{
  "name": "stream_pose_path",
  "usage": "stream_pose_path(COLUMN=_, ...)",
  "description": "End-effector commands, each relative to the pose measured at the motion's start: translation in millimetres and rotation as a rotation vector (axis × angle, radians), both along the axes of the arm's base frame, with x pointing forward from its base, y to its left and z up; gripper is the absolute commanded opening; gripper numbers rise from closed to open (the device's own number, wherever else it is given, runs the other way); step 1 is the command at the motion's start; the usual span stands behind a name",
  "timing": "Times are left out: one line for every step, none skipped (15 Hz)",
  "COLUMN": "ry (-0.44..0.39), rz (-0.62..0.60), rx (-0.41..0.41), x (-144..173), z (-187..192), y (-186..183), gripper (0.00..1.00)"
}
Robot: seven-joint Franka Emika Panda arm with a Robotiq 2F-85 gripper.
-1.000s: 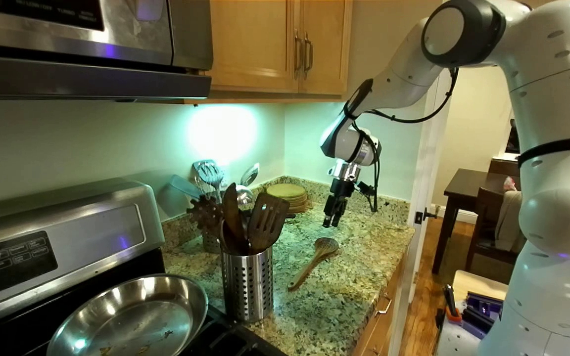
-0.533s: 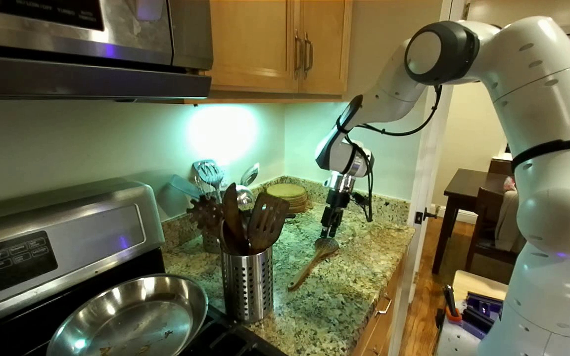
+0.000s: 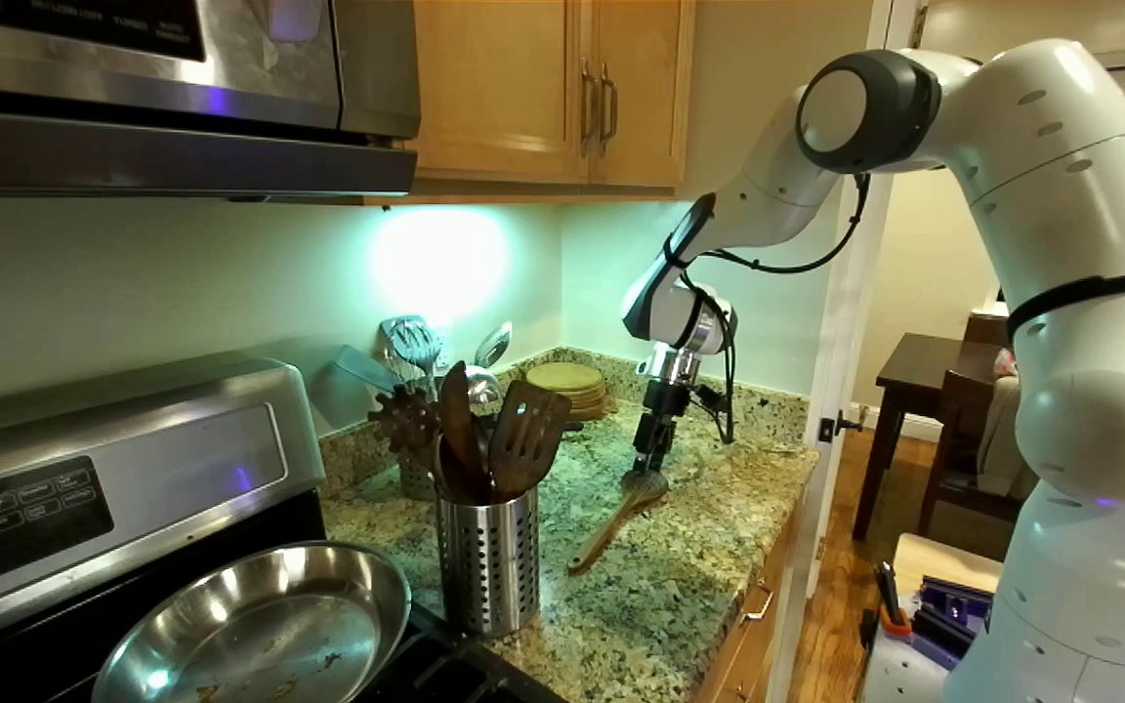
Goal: Pick up the wooden spoon from the counter and put it in the metal container
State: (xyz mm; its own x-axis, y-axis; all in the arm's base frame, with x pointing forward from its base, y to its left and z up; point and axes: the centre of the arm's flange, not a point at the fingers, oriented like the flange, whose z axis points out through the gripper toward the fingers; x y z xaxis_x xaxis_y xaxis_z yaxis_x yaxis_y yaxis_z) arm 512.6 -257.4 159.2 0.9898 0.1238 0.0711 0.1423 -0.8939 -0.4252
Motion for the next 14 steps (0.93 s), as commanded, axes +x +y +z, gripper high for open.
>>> stream_pose_path(ry=0.009, rz=0.051, rx=0.034, x=-2.2, z=2.7, y=14.0, gripper=1.0)
stream_pose_path(ry=0.014, rz=0.063, rx=0.038, x=-2.2, z=2.9, y=19.4, gripper=1.0)
stream_pose_path(ry=0.017, rz=0.072, rx=0.041, x=-2.4, z=2.5, y=23.3, gripper=1.0)
stream_pose_path(ry=0.02, rz=0.078, rx=0.046, x=-3.4, z=1.7, y=26.2, gripper=1.0)
stream_pose_path(ry=0.022, rz=0.082, rx=0.049, x=-3.9, z=0.9, y=27.9, gripper=1.0)
stream_pose_path(ry=0.027, rz=0.078, rx=0.053, x=-6.1, z=-1.2, y=27.3, gripper=1.0)
stream_pose_path(ry=0.03, rz=0.076, rx=0.055, x=-7.8, z=-2.4, y=26.7, gripper=1.0)
stream_pose_path(ry=0.032, rz=0.067, rx=0.057, x=-12.0, z=-4.4, y=23.9, gripper=1.0)
stream_pose_path(ry=0.035, rz=0.063, rx=0.058, x=-14.5, z=-5.5, y=22.6, gripper=1.0)
stream_pose_path(ry=0.036, rz=0.054, rx=0.057, x=-18.8, z=-7.1, y=19.9, gripper=1.0)
stream_pose_path(ry=0.038, rz=0.048, rx=0.057, x=-21.1, z=-8.0, y=18.1, gripper=1.0)
stream_pose_path(ry=0.039, rz=0.04, rx=0.056, x=-24.1, z=-9.3, y=15.6, gripper=0.91)
stream_pose_path(ry=0.042, rz=0.034, rx=0.056, x=-25.9, z=-10.3, y=13.9, gripper=0.74)
stream_pose_path(ry=0.043, rz=0.029, rx=0.057, x=-27.5, z=-11.0, y=12.1, gripper=0.67)
